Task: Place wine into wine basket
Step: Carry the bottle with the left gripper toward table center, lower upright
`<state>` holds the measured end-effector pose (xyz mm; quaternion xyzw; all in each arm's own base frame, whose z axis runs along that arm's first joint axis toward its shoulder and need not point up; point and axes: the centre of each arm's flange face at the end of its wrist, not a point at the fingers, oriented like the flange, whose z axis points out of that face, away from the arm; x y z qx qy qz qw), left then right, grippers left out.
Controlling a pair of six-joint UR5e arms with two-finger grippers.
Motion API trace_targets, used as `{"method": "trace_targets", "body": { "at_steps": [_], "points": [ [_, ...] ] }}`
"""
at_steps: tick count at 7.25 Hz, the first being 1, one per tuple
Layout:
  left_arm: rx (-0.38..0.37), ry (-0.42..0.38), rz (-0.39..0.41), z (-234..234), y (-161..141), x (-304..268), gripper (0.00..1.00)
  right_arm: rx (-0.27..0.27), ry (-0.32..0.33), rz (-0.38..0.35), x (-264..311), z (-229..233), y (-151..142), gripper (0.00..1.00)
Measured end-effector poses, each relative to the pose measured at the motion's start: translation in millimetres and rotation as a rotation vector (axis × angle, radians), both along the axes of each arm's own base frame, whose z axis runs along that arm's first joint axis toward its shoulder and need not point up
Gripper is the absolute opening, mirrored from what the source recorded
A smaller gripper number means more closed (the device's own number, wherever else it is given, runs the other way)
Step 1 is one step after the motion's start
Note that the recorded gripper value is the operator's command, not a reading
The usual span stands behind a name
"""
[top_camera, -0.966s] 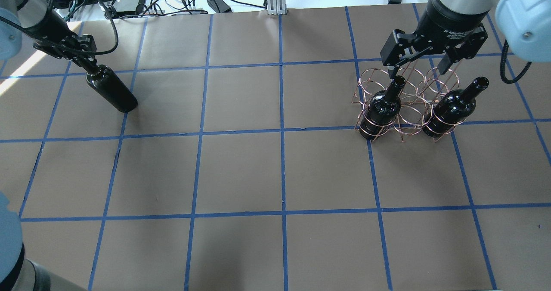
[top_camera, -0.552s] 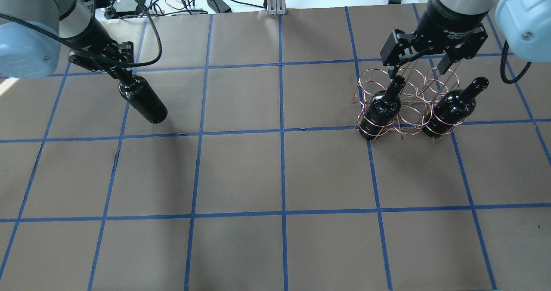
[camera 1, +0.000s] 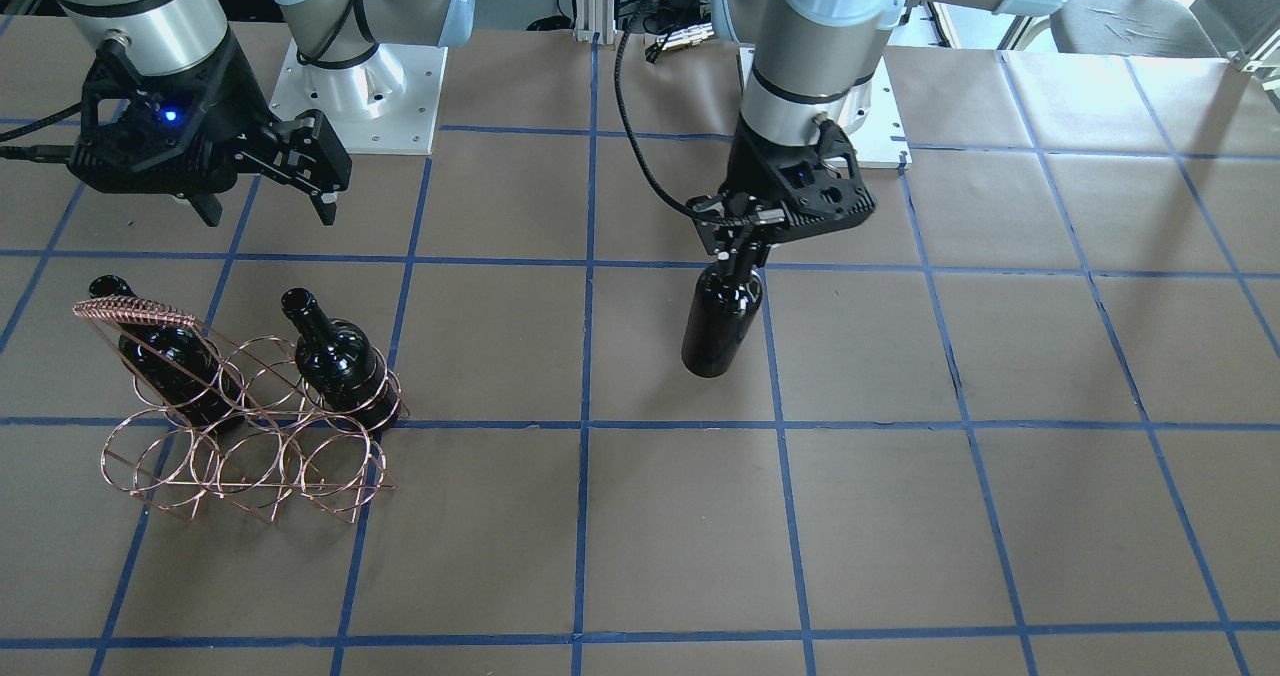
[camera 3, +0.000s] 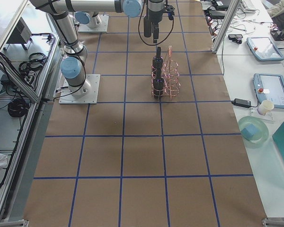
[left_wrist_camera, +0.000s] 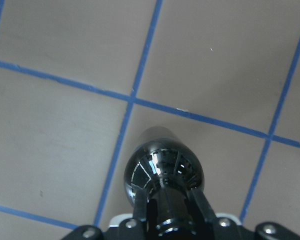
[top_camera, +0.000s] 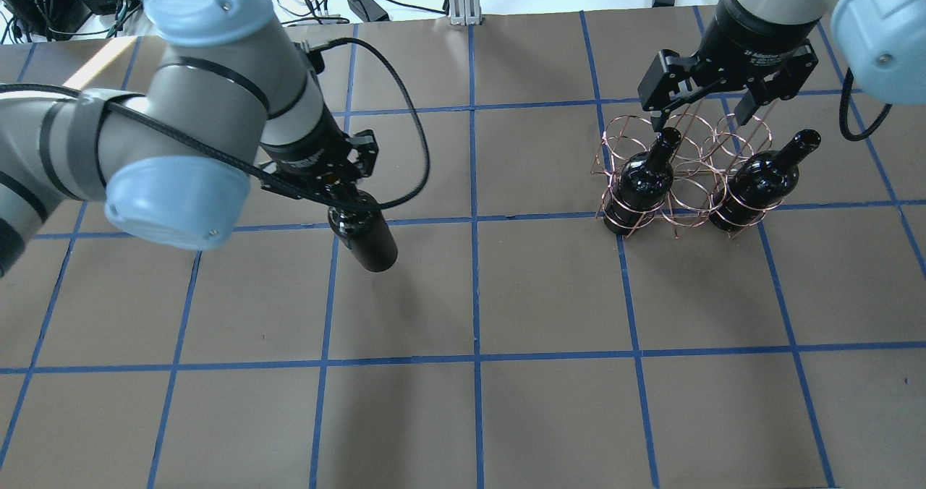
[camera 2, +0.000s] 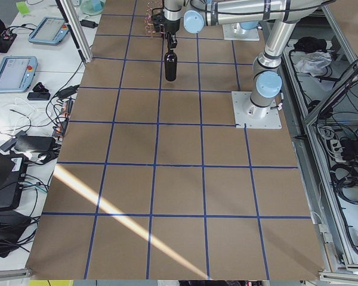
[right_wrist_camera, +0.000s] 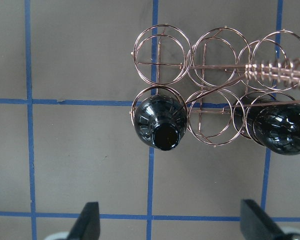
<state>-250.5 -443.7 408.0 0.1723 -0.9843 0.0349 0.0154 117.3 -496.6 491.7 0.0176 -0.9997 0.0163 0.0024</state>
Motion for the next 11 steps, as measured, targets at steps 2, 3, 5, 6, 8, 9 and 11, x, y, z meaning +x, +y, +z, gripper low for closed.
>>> {"method": "trace_targets", "body": {
  "at_steps": [2,3,5,6,8,9,11],
  "points": [
    [0.029,0.001,0.063,-9.1,48.3,-68.3,0.0,-0.001,-0.001,0.003,2.2,0.4,1.1,1.0],
    [0.034,-0.001,0.068,-11.0,56.4,-78.0,0.0,-0.001,-0.002,0.004,2.8,0.1,0.9,1.0],
    [0.038,-0.009,0.066,-13.8,58.8,-81.0,0.0,0.0,-0.002,0.004,3.2,-0.4,0.8,1.0],
    [0.036,-0.027,0.062,-16.2,55.6,-78.3,0.0,0.001,-0.002,0.004,3.2,-0.6,0.7,1.0],
    [0.03,-0.054,0.049,-20.9,32.7,-56.0,0.0,-0.001,-0.002,0.004,3.2,0.0,0.5,1.0],
    [0.029,-0.048,0.054,-20.6,25.1,-49.4,0.0,-0.002,-0.002,0.004,3.2,0.6,0.4,1.0],
    [0.048,-0.013,0.065,-22.3,23.7,-50.9,0.0,-0.004,-0.002,0.003,2.6,1.5,0.1,1.0]
  ]
}}
